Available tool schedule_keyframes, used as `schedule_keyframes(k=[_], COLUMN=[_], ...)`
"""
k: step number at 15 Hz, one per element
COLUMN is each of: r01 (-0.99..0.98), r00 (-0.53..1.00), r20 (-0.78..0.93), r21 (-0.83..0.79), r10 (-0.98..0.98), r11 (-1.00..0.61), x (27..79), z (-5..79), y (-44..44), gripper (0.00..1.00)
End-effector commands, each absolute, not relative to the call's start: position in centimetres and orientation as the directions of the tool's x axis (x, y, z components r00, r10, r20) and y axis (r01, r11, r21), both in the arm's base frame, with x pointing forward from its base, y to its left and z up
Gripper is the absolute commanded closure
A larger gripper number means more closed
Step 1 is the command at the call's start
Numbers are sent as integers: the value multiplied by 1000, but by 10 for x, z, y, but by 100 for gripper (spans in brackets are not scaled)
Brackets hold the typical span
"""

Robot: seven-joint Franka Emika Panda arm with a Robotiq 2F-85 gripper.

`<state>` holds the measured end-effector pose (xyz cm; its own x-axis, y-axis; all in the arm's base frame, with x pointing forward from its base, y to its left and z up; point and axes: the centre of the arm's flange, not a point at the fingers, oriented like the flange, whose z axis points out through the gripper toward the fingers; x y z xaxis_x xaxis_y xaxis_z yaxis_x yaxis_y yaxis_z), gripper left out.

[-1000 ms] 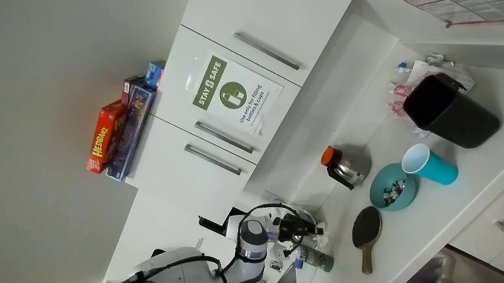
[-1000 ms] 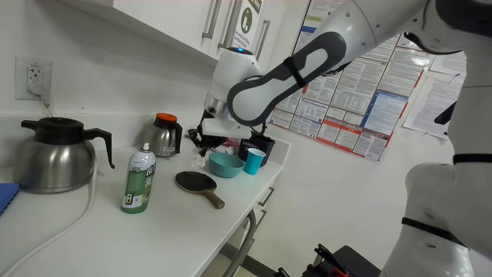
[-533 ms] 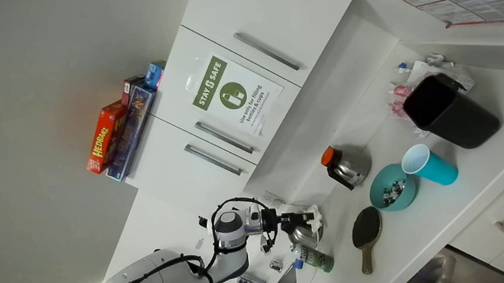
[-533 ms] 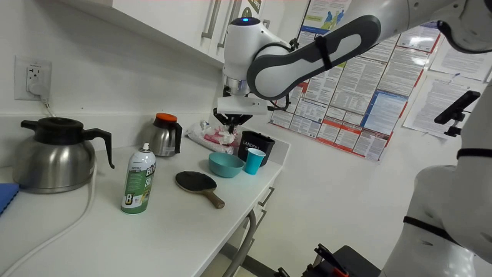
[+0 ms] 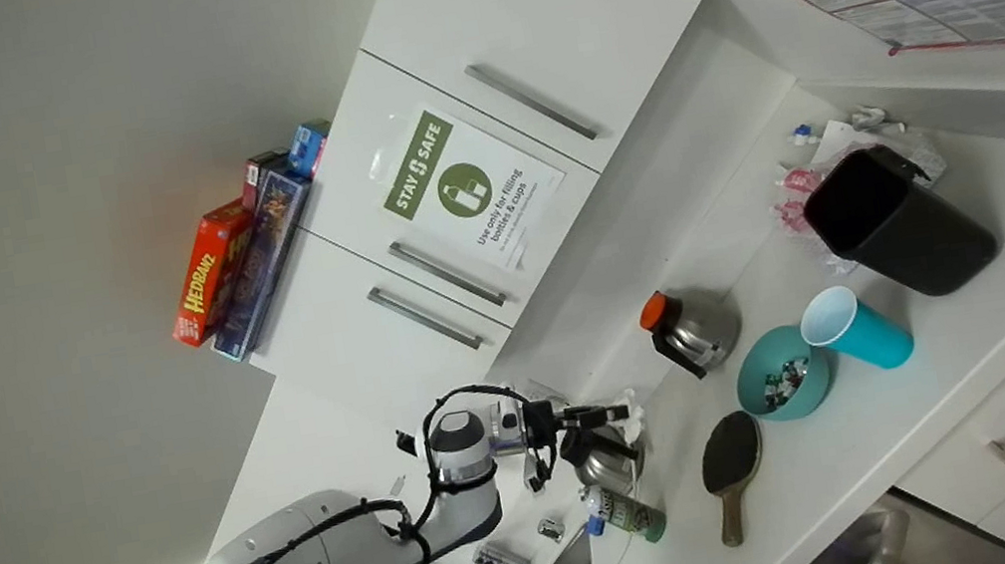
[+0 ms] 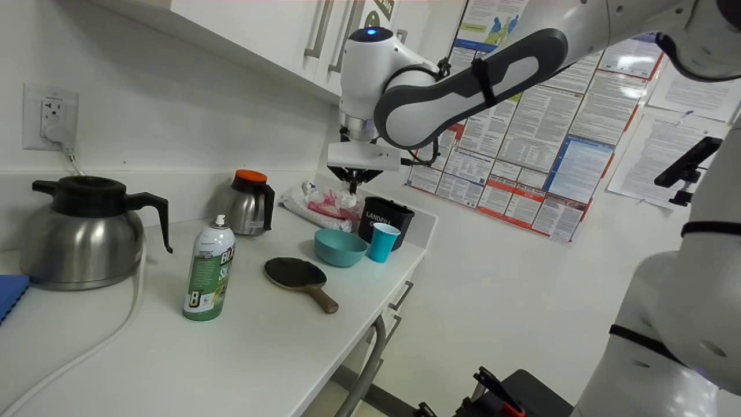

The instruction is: Pick up the white paper from the left side of the counter and place it in the black bin on the right

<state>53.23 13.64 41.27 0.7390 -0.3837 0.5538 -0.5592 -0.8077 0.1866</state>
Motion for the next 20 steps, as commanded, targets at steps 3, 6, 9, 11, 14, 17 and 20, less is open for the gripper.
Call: schedule_keyframes(k=[3,6,9,11,14,17,20], r01=[-683,-719,-755,-802,-858,-859,-863], r00=[584,540,494,431,347,358,357], r20=[683,719,759,797,843,841,842], r21=[120,125,134,123,109,126,131], r10=[-439,-437,-424,-423,-411,-406,-405], r11=[-721,-683,-642,-584,-502,-495,-488], x=[616,656,691,708,721,707,709], z=[441,445,439,435,427,421,415], y=[67,30,-2,-23,-50,-59,-60], gripper=[100,100,100,100,100,100,98])
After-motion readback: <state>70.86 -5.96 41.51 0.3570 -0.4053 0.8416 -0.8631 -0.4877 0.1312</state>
